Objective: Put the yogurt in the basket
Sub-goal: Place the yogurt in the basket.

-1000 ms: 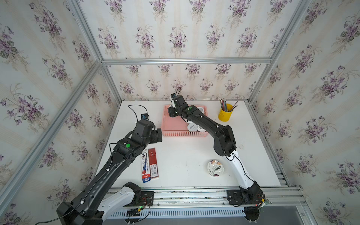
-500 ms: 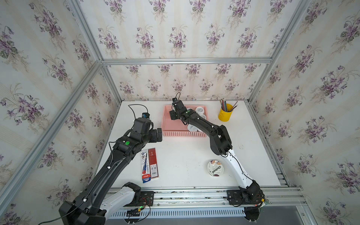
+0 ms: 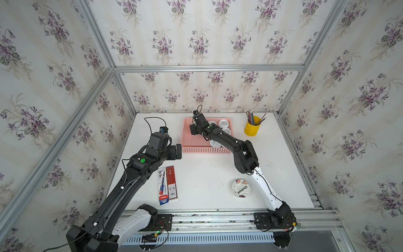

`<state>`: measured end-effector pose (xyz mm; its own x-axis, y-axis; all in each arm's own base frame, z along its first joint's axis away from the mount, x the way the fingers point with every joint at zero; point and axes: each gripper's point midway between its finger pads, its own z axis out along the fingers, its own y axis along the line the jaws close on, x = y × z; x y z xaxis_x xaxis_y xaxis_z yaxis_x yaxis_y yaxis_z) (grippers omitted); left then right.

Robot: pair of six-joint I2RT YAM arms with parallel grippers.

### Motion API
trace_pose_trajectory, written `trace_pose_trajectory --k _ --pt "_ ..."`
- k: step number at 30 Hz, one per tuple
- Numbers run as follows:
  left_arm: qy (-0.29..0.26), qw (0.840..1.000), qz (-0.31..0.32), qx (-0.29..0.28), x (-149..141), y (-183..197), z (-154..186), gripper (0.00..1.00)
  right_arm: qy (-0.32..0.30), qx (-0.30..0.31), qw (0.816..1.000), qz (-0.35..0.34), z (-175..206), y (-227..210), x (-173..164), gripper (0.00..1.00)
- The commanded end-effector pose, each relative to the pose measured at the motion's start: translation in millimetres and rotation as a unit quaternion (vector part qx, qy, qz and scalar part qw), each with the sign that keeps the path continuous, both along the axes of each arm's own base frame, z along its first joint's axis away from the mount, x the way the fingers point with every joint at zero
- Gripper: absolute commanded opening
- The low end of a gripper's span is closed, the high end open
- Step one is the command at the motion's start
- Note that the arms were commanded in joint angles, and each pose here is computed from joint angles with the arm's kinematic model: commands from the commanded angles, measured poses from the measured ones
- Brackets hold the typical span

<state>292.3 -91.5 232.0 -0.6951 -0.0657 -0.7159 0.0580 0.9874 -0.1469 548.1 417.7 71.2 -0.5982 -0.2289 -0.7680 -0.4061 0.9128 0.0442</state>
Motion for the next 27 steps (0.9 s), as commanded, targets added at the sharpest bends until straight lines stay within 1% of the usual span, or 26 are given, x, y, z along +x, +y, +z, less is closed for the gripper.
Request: trace_pose_trajectory --k 1,8,12,19,27 --pt "-0.012 1.0 -0.004 -0.001 4.6 -1.7 4.4 0.99 0.0 0.011 1.0 0.002 0.4 2.1 1.9 0.75" --pt "-0.009 1.0 -0.001 -0.001 7.4 -1.2 3.4 0.99 0.007 0.004 1.0 0.002 -4.6 -1.2 1.1 0.77" --pt "-0.008 1.0 -0.002 -0.004 8.8 -2.0 2.5 0.99 0.008 0.004 1.0 0.004 -1.3 -1.7 0.7 0.81" --pt "-0.005 1.0 -0.003 -0.009 10.4 -2.3 1.5 0.99 0.001 0.015 1.0 0.017 17.1 2.1 -1.3 0.9" --pt "-0.015 1.0 -0.005 -0.016 7.3 -2.1 8.1 0.99 -0.004 0.032 0.999 0.03 51.9 3.8 -8.0 0.92"
